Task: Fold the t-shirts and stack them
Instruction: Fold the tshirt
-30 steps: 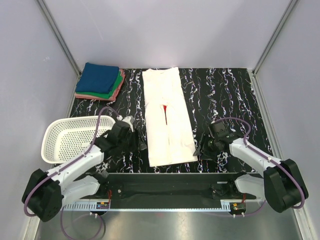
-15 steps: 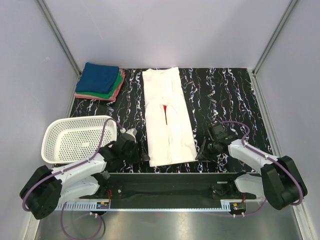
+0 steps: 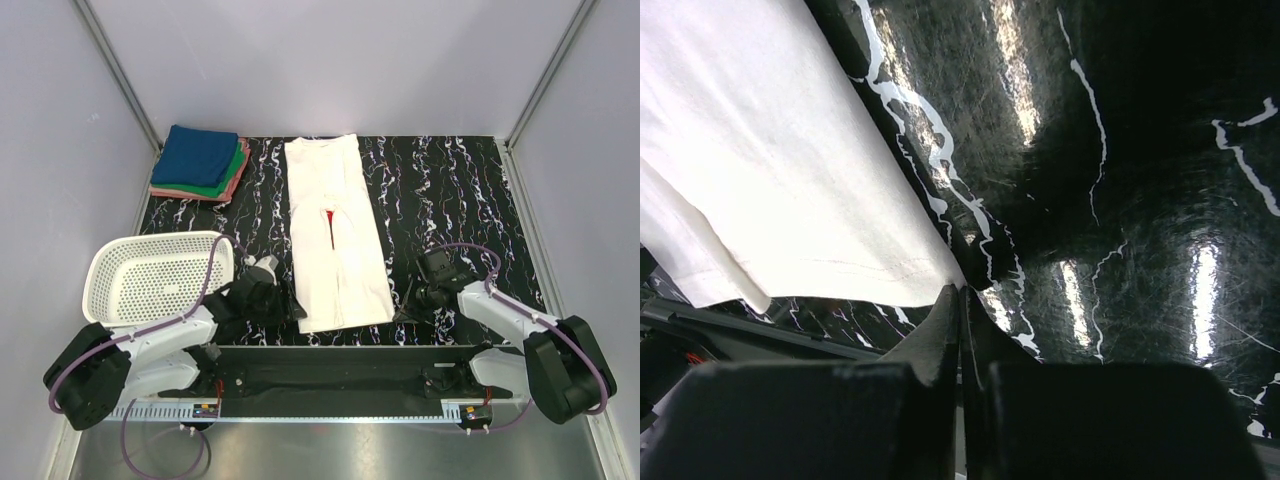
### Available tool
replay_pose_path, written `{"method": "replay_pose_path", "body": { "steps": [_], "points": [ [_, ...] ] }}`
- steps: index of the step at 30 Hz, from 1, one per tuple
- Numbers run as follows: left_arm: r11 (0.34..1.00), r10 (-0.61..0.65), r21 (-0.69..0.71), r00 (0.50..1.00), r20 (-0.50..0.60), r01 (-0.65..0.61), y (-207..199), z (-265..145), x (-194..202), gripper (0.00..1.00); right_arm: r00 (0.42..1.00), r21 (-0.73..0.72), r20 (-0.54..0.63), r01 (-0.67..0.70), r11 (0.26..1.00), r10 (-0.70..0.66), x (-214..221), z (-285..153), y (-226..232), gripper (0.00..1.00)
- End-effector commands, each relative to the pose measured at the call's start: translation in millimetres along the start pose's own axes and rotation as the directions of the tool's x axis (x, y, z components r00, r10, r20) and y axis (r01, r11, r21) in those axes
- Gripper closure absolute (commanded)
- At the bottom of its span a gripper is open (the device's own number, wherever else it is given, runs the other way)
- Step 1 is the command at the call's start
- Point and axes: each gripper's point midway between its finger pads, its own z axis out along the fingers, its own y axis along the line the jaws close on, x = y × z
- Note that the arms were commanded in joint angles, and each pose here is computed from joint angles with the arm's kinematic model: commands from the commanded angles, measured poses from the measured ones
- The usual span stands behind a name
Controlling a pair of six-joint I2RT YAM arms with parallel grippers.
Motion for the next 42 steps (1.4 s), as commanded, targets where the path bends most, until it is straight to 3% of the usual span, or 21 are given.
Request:
{"method": "replay_pose_path", "body": {
  "steps": [1, 6, 10, 16, 24, 42],
  "points": [
    [0.999, -0.009, -0.039, 1.0, 0.001, 0.009, 13.2, 3.7, 9.5, 0.41, 0.999, -0.013, 0.029, 0.018, 1.0, -0.018, -2.4, -1.8, 2.3, 1.0],
    [0.998, -0.015, -0.055, 1.0, -0.02, 0.014, 17.0, 6.2, 18.5, 0.45, 0.999, -0.031, 0.036, 0.02, 0.999, -0.019, -2.7, -3.6, 4.7, 1.0],
    [0.997, -0.013, -0.081, 0.999, -0.05, 0.009, 19.9, 9.3, 28.0, 0.55, 0.999, -0.032, 0.039, 0.021, 0.999, -0.019, -2.4, -4.9, 4.5, 1.0],
    [0.992, -0.005, -0.125, 1.0, -0.02, 0.002, 22.8, 7.2, 26.8, 0.63, 0.999, -0.044, 0.044, 0.024, 0.999, -0.022, -2.1, -6.9, 6.0, 1.0],
    [0.996, 0.001, -0.09, 1.0, -0.023, -0.003, 11.2, 7.1, 27.1, 1.0, 0.999, -0.05, 0.04, 0.03, 0.998, -0.028, -0.1, -10.1, 10.3, 1.0],
    [1.0, 0.022, 0.007, 1.0, -0.009, -0.022, -14.8, -12.7, 26.6, 1.0, 0.994, -0.023, 0.086, 0.074, 0.997, -0.071, 6.1, -28.6, 11.2, 1.0]
  ]
}}
